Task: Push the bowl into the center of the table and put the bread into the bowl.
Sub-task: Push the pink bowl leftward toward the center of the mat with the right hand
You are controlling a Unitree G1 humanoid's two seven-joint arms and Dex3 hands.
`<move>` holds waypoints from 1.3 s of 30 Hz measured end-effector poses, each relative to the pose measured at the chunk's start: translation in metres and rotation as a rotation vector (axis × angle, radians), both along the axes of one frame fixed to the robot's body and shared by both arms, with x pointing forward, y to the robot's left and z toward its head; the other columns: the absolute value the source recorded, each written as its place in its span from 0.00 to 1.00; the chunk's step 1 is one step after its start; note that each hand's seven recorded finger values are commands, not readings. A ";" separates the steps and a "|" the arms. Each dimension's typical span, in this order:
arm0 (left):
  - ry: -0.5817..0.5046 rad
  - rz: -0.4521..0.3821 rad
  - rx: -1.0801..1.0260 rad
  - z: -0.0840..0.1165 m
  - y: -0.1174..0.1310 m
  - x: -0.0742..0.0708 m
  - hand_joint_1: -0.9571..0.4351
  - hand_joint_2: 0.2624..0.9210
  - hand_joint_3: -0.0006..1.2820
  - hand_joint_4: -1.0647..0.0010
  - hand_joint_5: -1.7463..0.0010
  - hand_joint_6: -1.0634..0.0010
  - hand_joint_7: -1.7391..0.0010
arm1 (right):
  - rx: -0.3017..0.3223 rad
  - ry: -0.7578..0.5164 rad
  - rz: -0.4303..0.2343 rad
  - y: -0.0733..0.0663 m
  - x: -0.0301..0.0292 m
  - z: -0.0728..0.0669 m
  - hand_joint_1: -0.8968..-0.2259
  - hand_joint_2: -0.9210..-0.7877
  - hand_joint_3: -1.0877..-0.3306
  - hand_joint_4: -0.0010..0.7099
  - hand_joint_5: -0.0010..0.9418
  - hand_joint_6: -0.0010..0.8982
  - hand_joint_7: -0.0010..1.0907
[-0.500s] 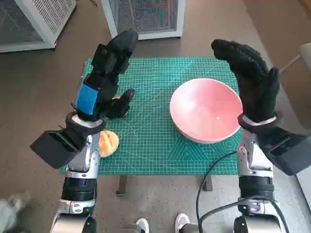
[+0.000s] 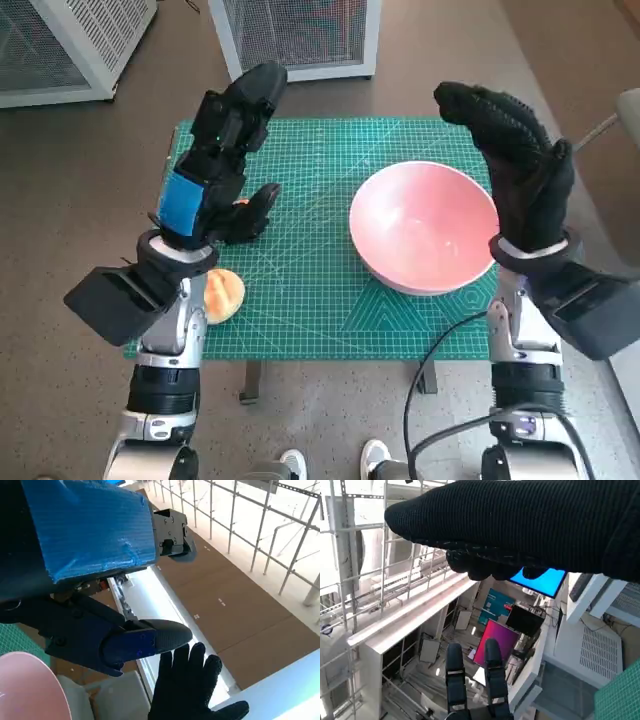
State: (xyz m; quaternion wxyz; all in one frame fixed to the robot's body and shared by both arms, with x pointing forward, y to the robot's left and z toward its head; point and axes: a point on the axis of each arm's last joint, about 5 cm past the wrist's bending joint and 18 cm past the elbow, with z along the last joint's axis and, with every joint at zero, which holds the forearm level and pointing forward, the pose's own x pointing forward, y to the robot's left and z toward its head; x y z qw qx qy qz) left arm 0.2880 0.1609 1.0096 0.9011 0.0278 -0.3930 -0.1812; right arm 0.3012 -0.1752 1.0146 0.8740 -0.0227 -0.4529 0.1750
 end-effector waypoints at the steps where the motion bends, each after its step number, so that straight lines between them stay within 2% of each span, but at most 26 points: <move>1: 0.000 0.001 0.001 0.000 0.000 0.000 0.24 1.00 0.40 0.86 0.95 1.00 0.66 | 0.000 0.000 0.000 0.000 0.0000 0.000 0.54 0.00 0.56 0.29 0.00 0.00 0.51; 22: 0.001 -0.001 0.003 0.001 -0.002 0.000 0.26 1.00 0.39 0.88 0.93 1.00 0.66 | -0.004 0.004 0.001 -0.001 0.0004 -0.001 0.52 0.00 0.57 0.29 0.00 0.00 0.51; 28: -0.001 -0.003 0.004 0.002 -0.002 -0.001 0.26 1.00 0.39 0.88 0.93 1.00 0.66 | -0.005 0.016 -0.009 -0.005 0.0016 -0.003 0.51 0.00 0.57 0.29 0.00 0.00 0.50; 31: -0.001 -0.003 0.005 0.002 -0.002 -0.001 0.26 1.00 0.38 0.88 0.92 1.00 0.66 | -0.004 0.030 -0.024 -0.011 0.0042 -0.005 0.50 0.00 0.58 0.29 0.00 0.00 0.49; 39: -0.003 0.001 0.003 0.002 -0.002 -0.001 0.25 1.00 0.38 0.89 0.91 1.00 0.66 | 0.014 0.092 -0.103 -0.039 0.0163 -0.013 0.50 0.00 0.57 0.27 0.00 0.00 0.46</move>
